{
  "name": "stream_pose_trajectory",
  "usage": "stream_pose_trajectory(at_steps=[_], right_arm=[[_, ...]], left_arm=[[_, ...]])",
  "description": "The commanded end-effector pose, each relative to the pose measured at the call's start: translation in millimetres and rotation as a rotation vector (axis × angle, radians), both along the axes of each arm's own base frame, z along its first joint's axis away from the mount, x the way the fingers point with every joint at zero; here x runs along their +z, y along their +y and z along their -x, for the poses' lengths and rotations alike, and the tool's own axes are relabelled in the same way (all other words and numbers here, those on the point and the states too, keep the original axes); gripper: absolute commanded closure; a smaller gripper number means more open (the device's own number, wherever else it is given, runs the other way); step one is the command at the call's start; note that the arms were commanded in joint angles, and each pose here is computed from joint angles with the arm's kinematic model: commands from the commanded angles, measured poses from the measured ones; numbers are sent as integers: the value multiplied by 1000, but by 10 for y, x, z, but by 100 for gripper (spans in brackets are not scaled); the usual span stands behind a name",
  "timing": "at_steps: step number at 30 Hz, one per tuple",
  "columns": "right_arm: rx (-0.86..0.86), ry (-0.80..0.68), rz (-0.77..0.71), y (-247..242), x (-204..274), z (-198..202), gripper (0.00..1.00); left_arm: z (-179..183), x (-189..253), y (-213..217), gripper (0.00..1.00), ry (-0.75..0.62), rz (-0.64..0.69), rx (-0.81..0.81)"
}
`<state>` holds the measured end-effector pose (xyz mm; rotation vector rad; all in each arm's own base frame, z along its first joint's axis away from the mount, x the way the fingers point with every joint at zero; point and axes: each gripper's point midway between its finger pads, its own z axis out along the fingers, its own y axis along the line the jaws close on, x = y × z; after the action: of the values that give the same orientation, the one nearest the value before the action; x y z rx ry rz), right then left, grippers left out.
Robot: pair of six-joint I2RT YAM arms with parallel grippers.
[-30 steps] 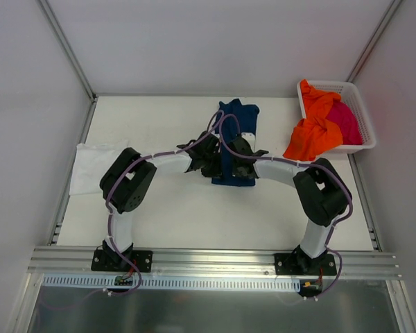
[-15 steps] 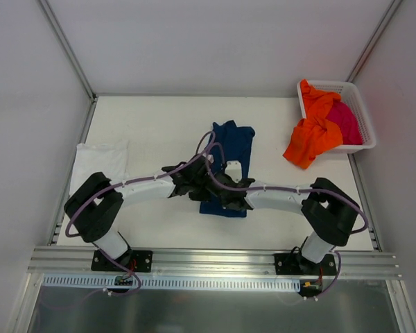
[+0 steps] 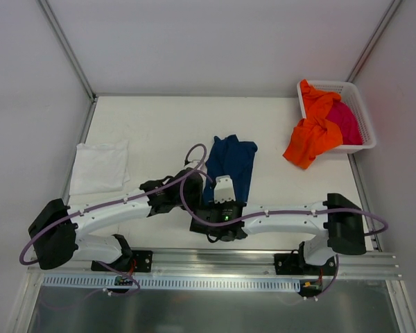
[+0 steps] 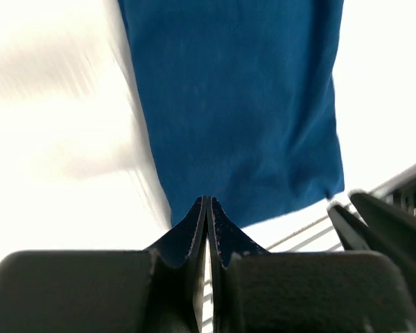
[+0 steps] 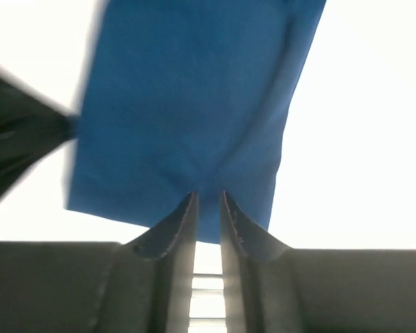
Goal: Fold and stack the t-shirts
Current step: Fold the folded rectangular tshirt in 1/3 of the way
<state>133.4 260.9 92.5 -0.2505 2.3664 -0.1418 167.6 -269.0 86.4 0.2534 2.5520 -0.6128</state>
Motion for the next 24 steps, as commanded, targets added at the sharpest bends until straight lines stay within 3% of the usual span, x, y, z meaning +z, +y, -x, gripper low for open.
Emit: stream_pose_trajectory(at_steps=[1, 7, 9, 16, 24], right_arm=[[-31, -215, -27, -165, 705, -219, 76], [-5, -312, -159, -190, 887, -382, 68], [-25, -298, -141, -323, 734, -465, 67], [0, -196, -284, -318, 286, -695, 64], [-9, -139, -310, -310, 15, -916, 67]], left_arm=[[-290, 279, -14, 100, -149, -13, 40], [-527, 214, -177, 100, -251, -25, 3], [-614, 177, -311, 100, -272, 14, -24], [-781, -63, -509, 100, -233, 113, -40], [-912, -237, -562, 100, -225, 90, -31]])
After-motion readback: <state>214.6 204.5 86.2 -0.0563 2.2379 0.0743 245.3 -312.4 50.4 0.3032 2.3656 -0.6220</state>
